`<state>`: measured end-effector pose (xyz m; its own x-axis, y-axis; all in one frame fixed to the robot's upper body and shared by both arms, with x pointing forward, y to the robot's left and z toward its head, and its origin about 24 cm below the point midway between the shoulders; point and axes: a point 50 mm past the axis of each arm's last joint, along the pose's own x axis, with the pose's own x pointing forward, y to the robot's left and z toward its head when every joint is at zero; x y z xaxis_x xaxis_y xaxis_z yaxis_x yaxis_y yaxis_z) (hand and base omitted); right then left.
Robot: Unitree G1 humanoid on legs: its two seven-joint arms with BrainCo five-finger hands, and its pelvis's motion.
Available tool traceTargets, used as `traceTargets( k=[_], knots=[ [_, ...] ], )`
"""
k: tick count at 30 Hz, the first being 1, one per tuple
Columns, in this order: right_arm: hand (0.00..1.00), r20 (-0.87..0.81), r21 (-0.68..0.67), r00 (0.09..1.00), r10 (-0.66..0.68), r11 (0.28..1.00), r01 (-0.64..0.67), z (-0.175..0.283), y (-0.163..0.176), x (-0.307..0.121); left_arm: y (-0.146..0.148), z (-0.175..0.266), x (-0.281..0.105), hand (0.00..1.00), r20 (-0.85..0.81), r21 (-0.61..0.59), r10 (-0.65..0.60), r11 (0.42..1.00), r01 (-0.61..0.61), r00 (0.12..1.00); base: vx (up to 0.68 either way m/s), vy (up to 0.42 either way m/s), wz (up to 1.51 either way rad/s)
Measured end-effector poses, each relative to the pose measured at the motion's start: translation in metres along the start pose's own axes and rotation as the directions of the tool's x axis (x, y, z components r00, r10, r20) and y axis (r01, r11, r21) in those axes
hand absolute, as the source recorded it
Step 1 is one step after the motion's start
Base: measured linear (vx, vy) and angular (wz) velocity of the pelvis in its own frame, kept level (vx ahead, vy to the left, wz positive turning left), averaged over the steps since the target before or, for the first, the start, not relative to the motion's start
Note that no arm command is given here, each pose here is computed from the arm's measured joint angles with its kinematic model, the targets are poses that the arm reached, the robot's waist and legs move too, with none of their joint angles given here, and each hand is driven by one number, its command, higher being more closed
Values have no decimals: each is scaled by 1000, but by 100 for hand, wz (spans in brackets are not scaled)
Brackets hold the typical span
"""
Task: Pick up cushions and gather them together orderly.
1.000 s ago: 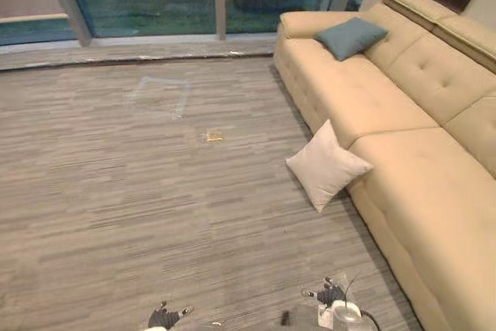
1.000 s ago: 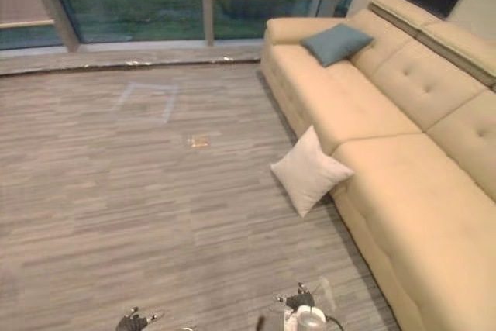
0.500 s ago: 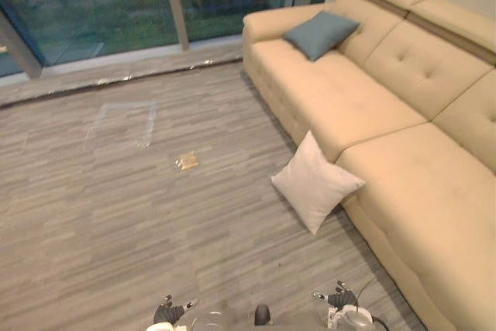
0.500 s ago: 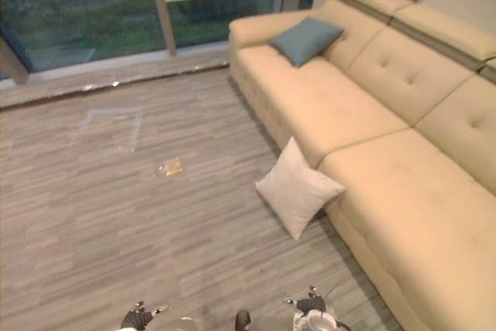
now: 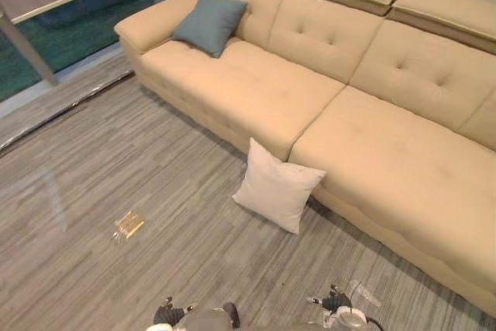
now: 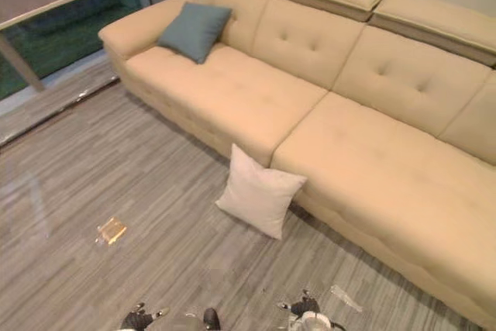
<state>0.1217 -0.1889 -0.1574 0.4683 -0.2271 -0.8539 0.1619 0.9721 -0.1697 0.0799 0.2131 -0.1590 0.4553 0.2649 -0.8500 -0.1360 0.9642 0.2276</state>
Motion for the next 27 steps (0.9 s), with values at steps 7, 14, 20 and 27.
traceTargets(
  k=[7, 14, 20, 27],
  knots=[
    [0, 38, -32, 999, 25, 999, -23, 14, 4, 3, 1, 4, 3, 0, -6, 39, -14, 999, 14, 1000, 188, -26, -35],
    [0, 16, 24, 1000, -27, 999, 27, 4, -14, 2, -5, 9, 5, 0, 0, 31, -30, 999, 30, 1000, 230, -150, -7],
    [0, -11, 54, 999, -49, 997, 49, -4, -20, 1, -11, 6, 2, 0, 2, -38, -22, 999, 22, 1000, 227, 11, -16],
    [0, -27, 51, 999, -47, 998, 48, -9, -18, -1, -7, 1, 1, 0, -12, 1, -28, 1000, 29, 1000, 299, 267, -62]
  ],
)
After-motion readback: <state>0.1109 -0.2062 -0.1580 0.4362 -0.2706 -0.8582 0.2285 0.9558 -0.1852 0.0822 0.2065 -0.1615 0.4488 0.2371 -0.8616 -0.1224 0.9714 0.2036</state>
